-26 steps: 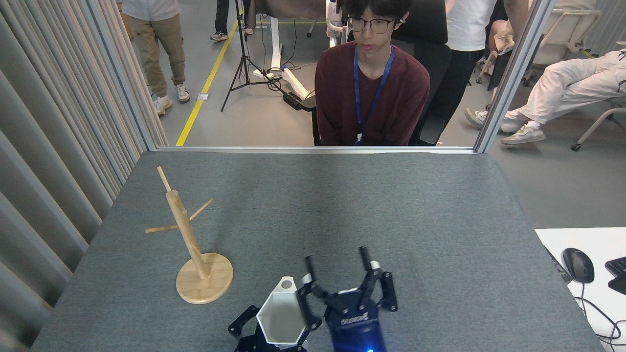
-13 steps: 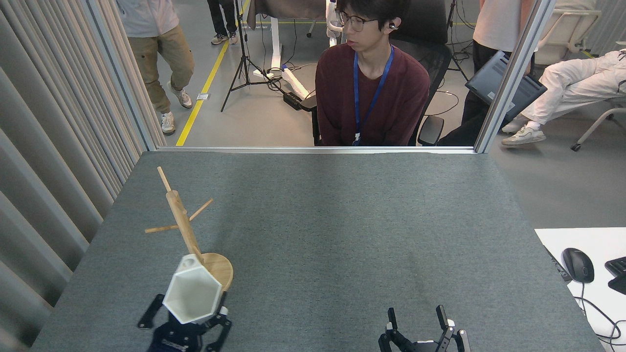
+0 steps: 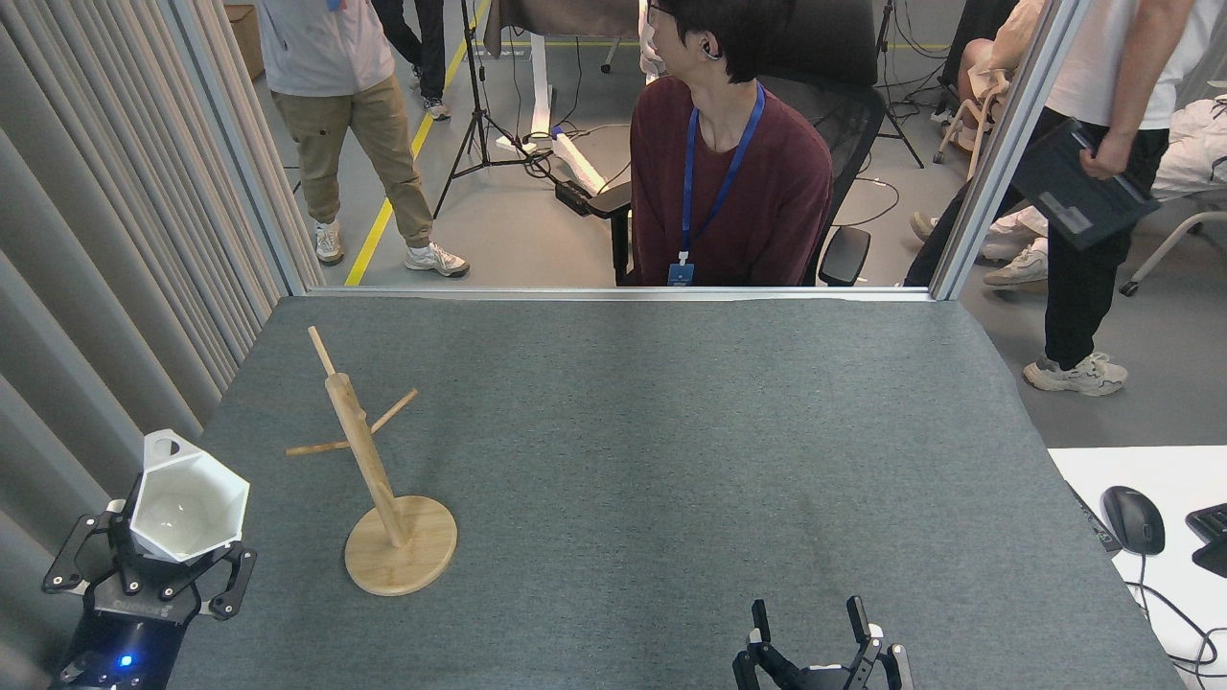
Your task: Hang cup on storage rack
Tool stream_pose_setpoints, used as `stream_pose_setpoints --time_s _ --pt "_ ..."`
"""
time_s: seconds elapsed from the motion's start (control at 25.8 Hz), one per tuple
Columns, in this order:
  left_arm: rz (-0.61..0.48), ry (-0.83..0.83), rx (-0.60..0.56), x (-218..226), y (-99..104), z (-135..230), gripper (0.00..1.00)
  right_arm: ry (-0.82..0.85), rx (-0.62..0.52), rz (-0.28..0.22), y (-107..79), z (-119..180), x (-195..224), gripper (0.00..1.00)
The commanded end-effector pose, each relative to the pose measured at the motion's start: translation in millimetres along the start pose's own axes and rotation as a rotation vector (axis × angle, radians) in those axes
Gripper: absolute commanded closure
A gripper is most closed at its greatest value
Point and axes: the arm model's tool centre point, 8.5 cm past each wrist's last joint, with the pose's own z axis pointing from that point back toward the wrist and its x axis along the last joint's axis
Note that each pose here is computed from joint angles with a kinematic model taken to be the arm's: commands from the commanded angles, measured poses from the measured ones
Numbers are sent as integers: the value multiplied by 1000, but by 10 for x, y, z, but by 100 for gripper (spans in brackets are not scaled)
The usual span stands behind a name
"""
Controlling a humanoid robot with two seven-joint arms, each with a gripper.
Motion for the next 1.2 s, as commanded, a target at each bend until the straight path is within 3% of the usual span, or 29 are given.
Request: stream_pose_setpoints --time_s 0.0,0.35,0.46,0.5,0.58,0.97,1.16 --pt "-54 -42 -7 176 -68 -175 79 -1 -2 0 -10 -19 0 1" --pt "-78 -130 26 581 27 -260 79 0 1 -2 -1 -11 -5 1" --pt "-92 -152 32 676 43 -261 74 1 0 -3 -2 -11 -6 1" --pt "-95 -157 26 703 26 -252 60 1 0 -5 -3 -12 -1 1" --pt "-84 -152 11 765 -6 -252 0 2 -2 -6 -4 -12 -6 1" --pt "-79 -158 4 843 5 -300 0 1 -6 -7 -5 -5 -13 1" --pt "-77 -134 -113 696 -309 218 0 -1 -13 -7 -21 -25 -11 1"
